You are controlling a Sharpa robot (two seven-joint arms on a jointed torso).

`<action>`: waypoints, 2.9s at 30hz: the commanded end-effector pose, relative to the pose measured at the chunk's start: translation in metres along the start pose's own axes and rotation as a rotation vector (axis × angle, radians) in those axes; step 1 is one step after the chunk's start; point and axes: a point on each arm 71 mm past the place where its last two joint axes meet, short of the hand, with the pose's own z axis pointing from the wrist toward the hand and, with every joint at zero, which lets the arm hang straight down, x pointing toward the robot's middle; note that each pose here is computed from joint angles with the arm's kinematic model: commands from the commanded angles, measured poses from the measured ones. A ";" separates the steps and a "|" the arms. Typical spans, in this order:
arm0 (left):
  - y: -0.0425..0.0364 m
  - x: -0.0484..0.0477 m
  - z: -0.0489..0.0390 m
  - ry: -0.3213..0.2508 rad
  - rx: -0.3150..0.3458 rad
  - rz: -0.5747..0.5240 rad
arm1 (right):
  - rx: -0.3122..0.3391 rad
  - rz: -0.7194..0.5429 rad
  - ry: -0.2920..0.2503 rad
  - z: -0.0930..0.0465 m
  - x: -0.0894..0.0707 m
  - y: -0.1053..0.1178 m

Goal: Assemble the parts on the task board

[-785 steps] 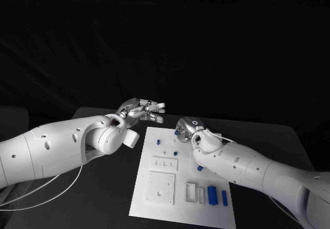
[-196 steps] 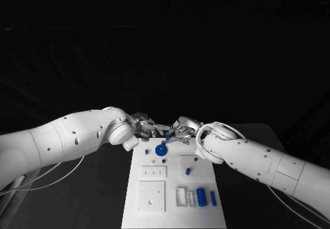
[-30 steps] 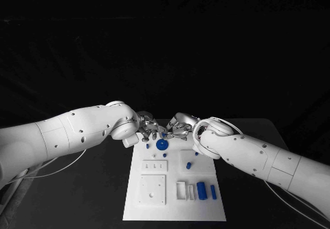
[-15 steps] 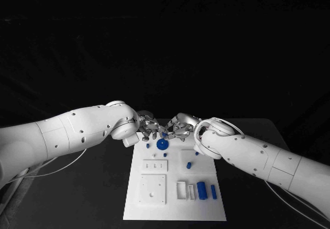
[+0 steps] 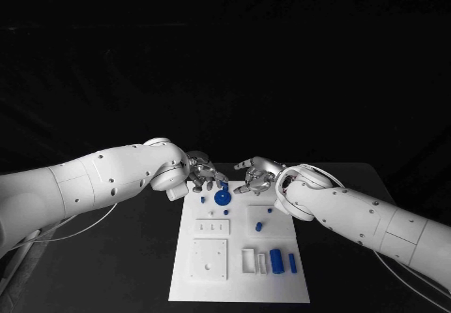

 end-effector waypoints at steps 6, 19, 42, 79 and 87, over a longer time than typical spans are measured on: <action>0.0065 -0.0014 -0.0014 0.005 -0.047 0.052 | 0.066 0.031 -0.063 -0.018 -0.019 -0.041; 0.0185 0.0090 -0.0045 -0.067 -0.107 0.147 | 0.236 0.236 -0.319 -0.031 -0.077 -0.109; 0.0388 0.0715 0.0182 -0.122 -0.147 0.179 | 0.109 0.330 -0.453 -0.022 -0.140 -0.079; 0.0588 0.1067 0.0312 -0.085 -0.176 0.263 | 0.111 0.339 -0.434 -0.018 -0.138 -0.073; 0.0610 0.1125 0.0339 -0.065 -0.180 0.279 | 0.113 0.341 -0.428 -0.017 -0.138 -0.073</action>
